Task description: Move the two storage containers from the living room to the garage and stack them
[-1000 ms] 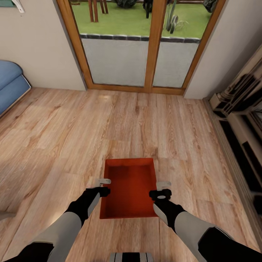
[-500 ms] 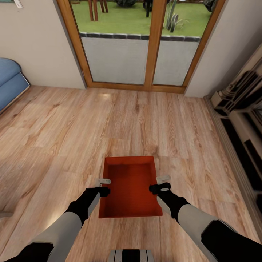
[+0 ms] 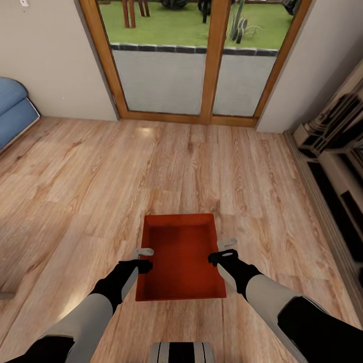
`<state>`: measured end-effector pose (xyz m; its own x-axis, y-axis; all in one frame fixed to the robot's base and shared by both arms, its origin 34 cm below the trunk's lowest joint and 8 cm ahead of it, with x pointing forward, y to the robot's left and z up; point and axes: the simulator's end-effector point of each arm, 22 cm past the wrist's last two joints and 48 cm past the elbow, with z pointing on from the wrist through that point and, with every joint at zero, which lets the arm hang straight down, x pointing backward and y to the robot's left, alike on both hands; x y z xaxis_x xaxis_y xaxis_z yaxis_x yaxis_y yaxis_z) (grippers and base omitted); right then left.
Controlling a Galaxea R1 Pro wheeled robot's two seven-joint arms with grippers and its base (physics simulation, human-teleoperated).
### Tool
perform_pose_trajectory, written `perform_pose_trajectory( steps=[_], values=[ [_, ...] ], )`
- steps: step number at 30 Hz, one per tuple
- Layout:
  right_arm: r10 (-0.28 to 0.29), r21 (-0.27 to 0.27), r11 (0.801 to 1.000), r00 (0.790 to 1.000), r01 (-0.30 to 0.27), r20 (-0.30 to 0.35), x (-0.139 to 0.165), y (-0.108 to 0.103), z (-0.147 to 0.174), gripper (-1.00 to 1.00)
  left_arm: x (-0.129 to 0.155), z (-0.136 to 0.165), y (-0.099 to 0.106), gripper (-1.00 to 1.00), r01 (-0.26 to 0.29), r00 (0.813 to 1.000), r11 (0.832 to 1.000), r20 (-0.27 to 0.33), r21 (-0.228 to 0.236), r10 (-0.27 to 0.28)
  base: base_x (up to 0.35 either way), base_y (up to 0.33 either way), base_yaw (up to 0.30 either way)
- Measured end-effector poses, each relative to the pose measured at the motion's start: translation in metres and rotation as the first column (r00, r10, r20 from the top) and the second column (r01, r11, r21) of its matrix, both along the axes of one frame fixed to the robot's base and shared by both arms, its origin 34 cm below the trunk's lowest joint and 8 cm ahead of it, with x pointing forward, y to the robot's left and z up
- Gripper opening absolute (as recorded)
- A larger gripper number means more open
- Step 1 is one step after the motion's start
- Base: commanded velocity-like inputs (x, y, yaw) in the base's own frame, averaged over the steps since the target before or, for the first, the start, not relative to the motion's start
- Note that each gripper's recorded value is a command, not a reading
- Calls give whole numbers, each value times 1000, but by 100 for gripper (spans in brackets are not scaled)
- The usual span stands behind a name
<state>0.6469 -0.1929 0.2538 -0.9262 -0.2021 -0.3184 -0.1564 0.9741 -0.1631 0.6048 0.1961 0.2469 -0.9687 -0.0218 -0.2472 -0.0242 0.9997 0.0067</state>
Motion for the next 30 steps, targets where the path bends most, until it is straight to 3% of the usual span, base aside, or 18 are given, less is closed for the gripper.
perform_pose_trajectory(
  steps=[20, 30],
  values=[
    [-4, 4, 1000, 1000, 4, 2, 1, 4, -9, 100, 1, -10, 1, 100, 1, 1000, 1000, 14, 3, -1, 0, 0, 0],
    [-52, 4, 999, 998, 52, 20, 3, 1, -7, 100, 1, -10, 2, 100, 1, 1000, 1000, 14, 4, -1, 0, 0, 0]
  ],
)
